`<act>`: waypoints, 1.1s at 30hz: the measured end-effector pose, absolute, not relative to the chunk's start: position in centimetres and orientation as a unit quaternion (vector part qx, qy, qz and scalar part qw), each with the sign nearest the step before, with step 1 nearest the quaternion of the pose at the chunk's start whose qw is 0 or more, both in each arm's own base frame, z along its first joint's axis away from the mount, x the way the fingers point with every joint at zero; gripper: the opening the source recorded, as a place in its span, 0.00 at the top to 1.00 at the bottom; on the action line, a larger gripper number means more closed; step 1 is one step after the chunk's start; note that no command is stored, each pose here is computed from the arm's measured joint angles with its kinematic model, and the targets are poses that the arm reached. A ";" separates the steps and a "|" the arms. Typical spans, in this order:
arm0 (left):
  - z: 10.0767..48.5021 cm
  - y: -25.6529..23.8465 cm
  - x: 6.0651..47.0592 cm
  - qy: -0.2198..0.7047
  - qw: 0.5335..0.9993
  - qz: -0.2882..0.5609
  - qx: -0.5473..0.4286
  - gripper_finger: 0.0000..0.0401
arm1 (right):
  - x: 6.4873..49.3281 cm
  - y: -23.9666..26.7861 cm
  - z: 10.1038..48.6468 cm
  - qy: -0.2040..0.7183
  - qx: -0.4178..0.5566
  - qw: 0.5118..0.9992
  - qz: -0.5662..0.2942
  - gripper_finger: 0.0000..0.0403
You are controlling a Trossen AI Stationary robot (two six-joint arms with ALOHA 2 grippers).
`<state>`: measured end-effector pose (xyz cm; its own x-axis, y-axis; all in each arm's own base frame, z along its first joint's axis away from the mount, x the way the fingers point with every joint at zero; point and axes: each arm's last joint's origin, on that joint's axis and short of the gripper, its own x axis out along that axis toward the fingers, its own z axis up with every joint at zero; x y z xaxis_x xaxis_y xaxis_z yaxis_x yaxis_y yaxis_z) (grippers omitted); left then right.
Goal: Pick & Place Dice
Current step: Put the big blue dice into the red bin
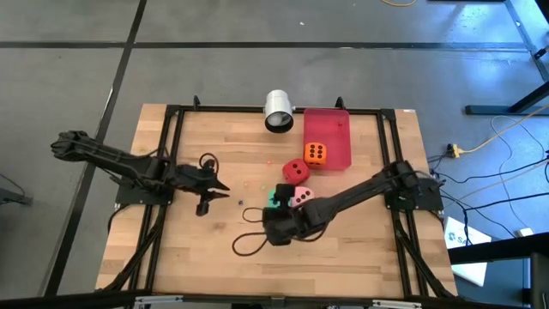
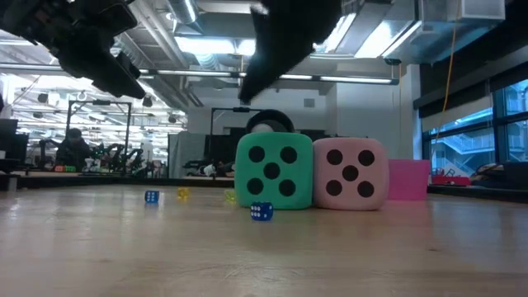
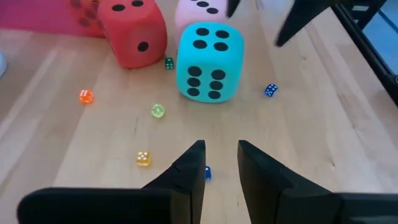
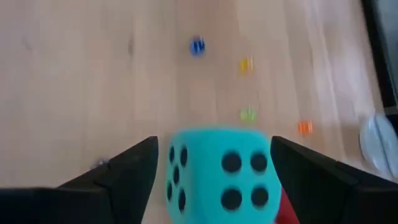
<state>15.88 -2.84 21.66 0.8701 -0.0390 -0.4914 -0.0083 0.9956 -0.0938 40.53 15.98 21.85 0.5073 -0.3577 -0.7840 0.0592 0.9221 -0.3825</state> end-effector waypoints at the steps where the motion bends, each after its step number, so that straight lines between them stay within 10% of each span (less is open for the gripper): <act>1: 21.6 -2.9 15.9 0.255 0.966 -0.009 -0.050 0.79 | 40.6 16.1 21.7 0.492 -0.155 0.847 -0.125 0.23; 33: 22.0 -3.7 15.9 0.232 0.971 -0.034 -0.051 0.79 | 41.5 15.4 17.2 0.570 -0.187 0.782 -0.169 0.23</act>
<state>15.93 -3.74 22.04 0.8902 -0.0888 -0.4468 0.0417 0.9926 -0.1142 41.53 15.40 17.16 0.2938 -0.4775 -0.8280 0.0520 0.8730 -0.4850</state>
